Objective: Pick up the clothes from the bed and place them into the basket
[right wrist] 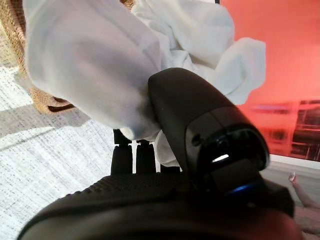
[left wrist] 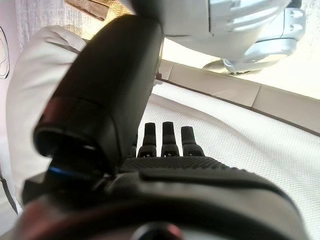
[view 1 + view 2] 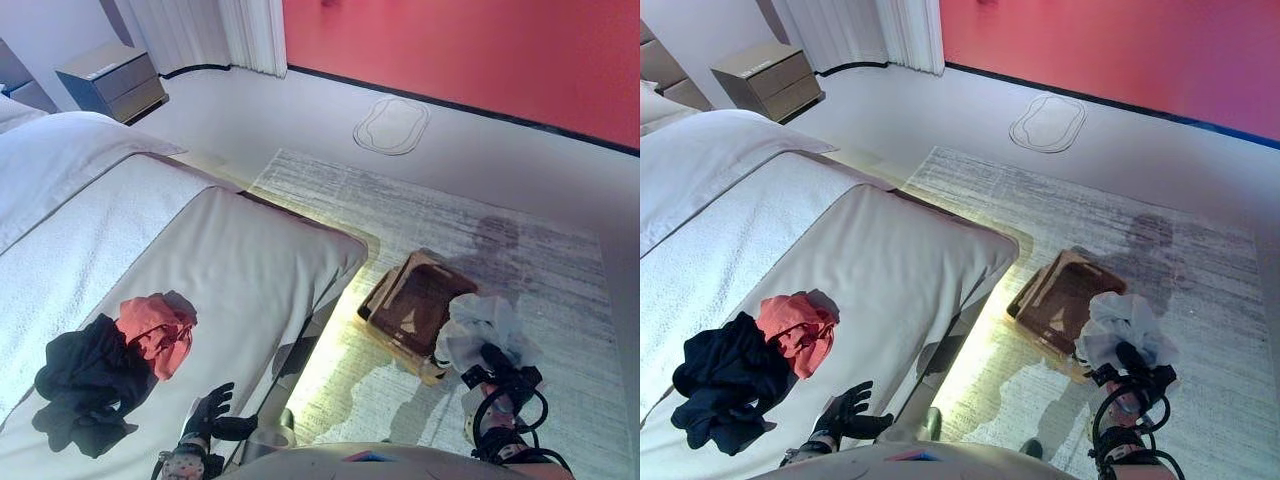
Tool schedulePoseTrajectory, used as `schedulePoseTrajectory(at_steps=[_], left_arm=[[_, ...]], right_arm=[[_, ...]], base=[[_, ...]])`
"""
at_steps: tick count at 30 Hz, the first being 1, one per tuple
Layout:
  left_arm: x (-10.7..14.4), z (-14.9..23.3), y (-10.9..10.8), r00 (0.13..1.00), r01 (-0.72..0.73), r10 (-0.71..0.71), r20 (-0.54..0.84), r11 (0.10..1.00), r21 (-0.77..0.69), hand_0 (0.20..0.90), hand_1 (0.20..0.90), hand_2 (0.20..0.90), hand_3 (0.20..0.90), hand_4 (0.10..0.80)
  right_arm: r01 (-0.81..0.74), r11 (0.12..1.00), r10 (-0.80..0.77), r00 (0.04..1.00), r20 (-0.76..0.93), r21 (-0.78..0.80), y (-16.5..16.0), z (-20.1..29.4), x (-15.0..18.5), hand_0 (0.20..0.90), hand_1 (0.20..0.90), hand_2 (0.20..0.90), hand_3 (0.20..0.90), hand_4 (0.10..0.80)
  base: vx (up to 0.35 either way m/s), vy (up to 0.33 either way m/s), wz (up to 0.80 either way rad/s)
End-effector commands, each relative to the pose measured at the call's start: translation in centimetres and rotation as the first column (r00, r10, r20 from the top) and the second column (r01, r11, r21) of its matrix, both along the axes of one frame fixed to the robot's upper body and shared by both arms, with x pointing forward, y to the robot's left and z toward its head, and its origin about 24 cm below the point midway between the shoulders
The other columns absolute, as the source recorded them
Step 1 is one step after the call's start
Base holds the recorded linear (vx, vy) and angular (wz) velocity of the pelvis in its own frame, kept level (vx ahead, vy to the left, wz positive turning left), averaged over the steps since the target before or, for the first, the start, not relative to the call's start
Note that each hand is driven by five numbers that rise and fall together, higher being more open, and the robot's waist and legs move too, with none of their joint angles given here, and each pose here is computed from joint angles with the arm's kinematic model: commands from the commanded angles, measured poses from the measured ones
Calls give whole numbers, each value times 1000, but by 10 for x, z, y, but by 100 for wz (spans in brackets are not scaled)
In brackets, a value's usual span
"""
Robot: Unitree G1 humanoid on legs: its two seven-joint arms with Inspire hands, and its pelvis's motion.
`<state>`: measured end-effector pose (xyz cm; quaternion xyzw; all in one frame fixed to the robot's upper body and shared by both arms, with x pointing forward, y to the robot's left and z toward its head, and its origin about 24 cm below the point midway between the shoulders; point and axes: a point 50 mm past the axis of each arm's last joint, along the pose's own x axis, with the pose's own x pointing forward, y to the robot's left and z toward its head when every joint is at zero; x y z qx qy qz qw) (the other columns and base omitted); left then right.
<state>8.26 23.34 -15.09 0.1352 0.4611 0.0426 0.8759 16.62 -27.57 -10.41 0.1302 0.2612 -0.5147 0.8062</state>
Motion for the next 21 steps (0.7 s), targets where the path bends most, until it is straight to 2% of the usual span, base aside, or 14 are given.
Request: schedulePoseTrajectory(at_steps=[1,10,21], left_arm=[[12,4,3,997,46,-48,58,998,38,900,900,900,900,800],[10,5,5,996,65,-66,62,997,32,900,900,900,900,800],[7,9,18,996,55,-58,65,997,47,900,900,900,900,800]], right_arm=[[-9,987,37,984,173,-160,-35,46,42,300,300,300,200,100],[53,977,-11,980,197,-208,-54,64,48,300,300,300,200,100],[144,939,-65,966,249,-313,-99,106,56,300,300,300,200,100]], base=[[7,-8,4],[26,-14,9],[40,-23,8]])
